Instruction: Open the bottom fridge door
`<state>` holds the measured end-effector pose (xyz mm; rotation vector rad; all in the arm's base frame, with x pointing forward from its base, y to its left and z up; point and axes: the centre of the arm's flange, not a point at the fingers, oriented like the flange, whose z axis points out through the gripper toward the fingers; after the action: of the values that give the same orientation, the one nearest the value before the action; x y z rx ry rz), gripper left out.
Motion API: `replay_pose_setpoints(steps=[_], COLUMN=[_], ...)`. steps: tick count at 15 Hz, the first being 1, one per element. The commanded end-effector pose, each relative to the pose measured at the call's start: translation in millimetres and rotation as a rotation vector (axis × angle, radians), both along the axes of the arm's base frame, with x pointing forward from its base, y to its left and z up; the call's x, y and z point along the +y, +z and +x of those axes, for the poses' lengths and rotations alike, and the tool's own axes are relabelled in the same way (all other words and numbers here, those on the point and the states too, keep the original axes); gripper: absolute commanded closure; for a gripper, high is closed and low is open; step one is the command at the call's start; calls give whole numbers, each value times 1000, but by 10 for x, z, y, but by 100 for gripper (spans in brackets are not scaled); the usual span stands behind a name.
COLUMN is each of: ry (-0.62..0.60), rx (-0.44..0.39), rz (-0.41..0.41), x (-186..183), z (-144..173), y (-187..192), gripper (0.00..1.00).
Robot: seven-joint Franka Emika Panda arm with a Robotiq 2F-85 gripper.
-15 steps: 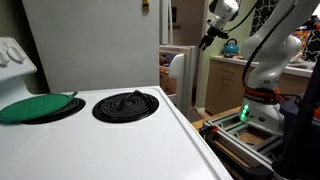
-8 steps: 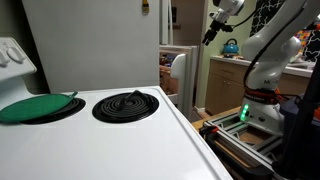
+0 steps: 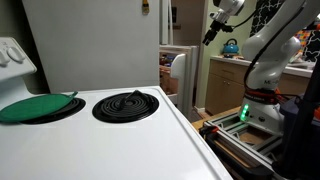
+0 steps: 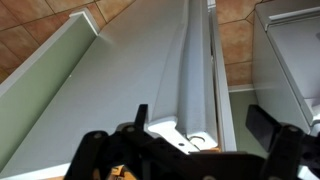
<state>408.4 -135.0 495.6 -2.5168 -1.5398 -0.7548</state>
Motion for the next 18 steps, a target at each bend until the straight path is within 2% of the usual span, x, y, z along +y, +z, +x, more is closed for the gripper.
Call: replay_pose_setpoints(steps=[1,4,8,15,18], ry=[-48,-51,-33,-33,-32], rx=[42,106,173,116,100], rz=[55,148,225,172,176], x=[-129,-151,-136,-135,-141], z=[-99,-198,-311,-326,-332], y=[151,299,461,614,665], gripper=[0,0,0,0,0])
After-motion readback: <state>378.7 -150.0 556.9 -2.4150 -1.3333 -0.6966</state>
